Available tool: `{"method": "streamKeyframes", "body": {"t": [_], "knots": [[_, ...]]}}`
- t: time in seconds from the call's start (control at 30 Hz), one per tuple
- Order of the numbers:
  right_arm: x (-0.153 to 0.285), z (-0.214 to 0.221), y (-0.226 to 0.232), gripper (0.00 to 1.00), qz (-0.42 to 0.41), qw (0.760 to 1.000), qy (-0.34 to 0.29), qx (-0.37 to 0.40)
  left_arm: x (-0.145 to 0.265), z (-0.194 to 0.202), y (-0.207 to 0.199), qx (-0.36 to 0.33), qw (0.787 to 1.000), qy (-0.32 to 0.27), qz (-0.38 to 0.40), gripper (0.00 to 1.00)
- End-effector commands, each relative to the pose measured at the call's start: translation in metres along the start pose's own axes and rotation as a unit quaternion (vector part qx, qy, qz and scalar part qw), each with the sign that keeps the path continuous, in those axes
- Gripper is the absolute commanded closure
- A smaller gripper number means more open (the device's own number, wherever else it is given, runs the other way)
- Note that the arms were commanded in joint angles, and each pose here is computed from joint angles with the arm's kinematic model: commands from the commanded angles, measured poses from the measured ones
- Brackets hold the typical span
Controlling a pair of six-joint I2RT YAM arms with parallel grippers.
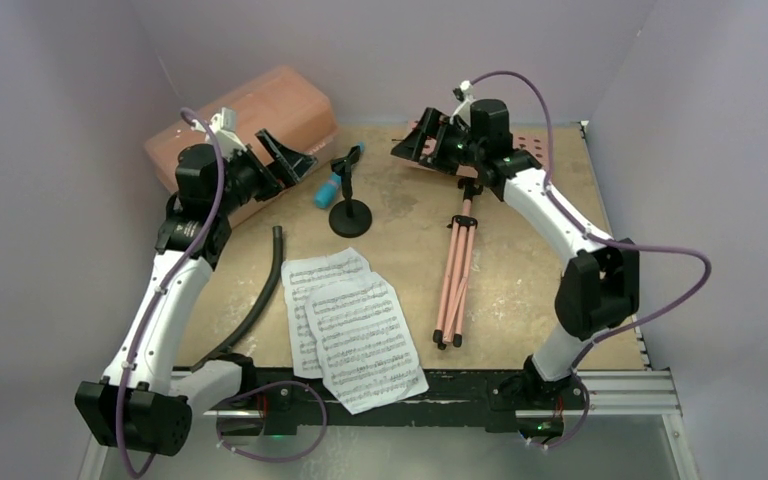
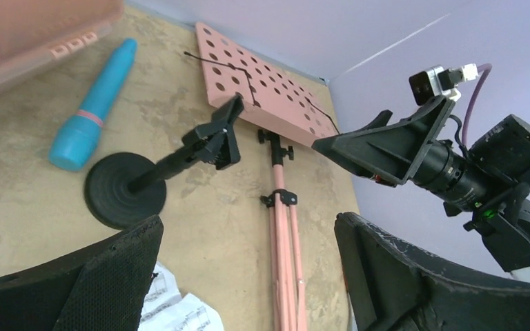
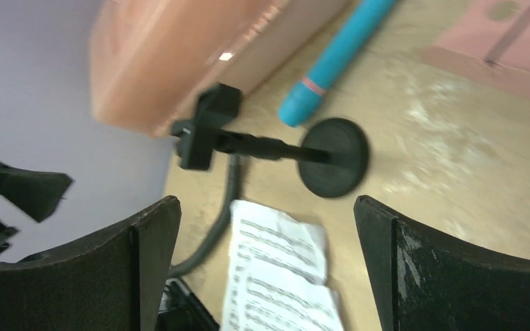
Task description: Set up the instrument practice props
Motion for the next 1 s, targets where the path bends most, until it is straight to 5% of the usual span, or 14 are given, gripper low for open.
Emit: {"method": "streamKeyframes", "body": {"t": [0.0,0.2,0.57,0.77,0.97], "knots": [[0.037,0.027,-0.039,0.02,0.120,0.991,0.039,0.050,-0.007,0.009,-0.029,0.024,0.998,0.016,0.047,0.06],[0.073,0.050,-0.081,0.02,0.220,0.973,0.057,0.043,-0.028,0.045,-0.056,0.038,0.994,0.066,0.079,0.07],[0.105,0.078,-0.128,0.02,0.247,0.965,0.078,-0.036,-0.057,0.159,-0.105,-0.027,0.977,0.194,0.085,0.08],[0.117,0.093,-0.150,0.02,0.273,0.955,0.092,-0.075,-0.081,0.250,-0.102,-0.068,0.956,0.283,0.040,0.11],[0.132,0.091,-0.169,0.02,0.334,0.936,0.089,-0.065,-0.097,0.325,-0.061,-0.155,0.922,0.337,-0.112,0.13]]}}
Point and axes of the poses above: each gripper's point midway between its finger pads, its own x axis back along the fingers, its own y axis along the line the jaws close on, z = x × y, the point moved 4 cm from there along x, back along the fingers, and after that the axes turned 9 degrees about x, right-handed, at the moved point
